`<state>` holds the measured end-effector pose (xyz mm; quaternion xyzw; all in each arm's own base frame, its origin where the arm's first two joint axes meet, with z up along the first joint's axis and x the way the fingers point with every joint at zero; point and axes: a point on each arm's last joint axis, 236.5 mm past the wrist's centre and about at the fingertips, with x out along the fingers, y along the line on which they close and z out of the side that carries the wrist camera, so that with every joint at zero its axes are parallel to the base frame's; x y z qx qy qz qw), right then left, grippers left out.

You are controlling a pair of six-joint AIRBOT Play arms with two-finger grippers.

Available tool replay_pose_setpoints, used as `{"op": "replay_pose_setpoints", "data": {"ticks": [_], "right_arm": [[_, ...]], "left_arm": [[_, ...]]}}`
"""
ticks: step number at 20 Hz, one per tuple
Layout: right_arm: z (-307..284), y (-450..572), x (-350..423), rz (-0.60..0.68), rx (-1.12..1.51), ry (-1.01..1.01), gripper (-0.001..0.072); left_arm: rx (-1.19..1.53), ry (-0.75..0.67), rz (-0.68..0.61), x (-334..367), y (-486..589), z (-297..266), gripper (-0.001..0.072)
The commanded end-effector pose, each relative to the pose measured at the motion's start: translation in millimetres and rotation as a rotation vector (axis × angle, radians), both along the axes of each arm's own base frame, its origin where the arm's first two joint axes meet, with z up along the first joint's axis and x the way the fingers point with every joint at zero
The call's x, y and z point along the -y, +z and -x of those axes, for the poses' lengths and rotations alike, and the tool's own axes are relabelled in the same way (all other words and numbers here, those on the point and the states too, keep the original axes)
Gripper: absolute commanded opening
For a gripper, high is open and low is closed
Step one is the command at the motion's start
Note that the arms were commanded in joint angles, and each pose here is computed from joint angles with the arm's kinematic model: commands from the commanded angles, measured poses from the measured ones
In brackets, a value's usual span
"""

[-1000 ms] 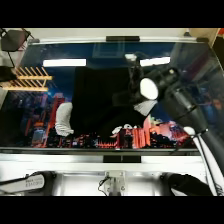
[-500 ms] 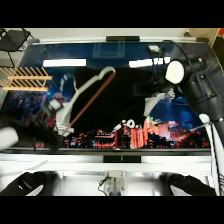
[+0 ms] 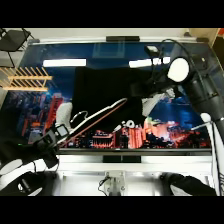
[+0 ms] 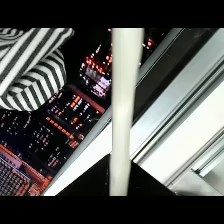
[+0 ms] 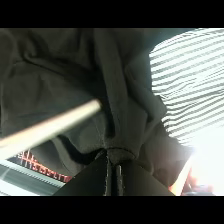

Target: Fold the shirts.

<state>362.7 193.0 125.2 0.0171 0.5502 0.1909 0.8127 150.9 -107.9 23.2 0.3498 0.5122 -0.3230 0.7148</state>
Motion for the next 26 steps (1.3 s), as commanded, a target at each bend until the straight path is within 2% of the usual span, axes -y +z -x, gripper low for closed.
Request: {"op": "replay_pose_setpoints", "data": {"ticks": [1,16,22,26], "right_arm": [[1,1,-3,-0.013,-0.005,-0.002,0.0067],[1,1,-4,-0.026,-0.015,-0.022,0.0067],[7,4,-15,-0.073,-0.033,-0.001,0.0067],[16,13,-36,-0.158,-0.048,0.056,0.0067]], "left_arm": [[0.042,-0.045,0.012,1,2,-2,0.0051],[0.044,-0.065,0.101,3,-4,19,0.0051],[0.008,-0.042,0.122,24,-21,8,0.0051],[-0.04,-0.038,0.121,39,-37,2,0.0052]]}}
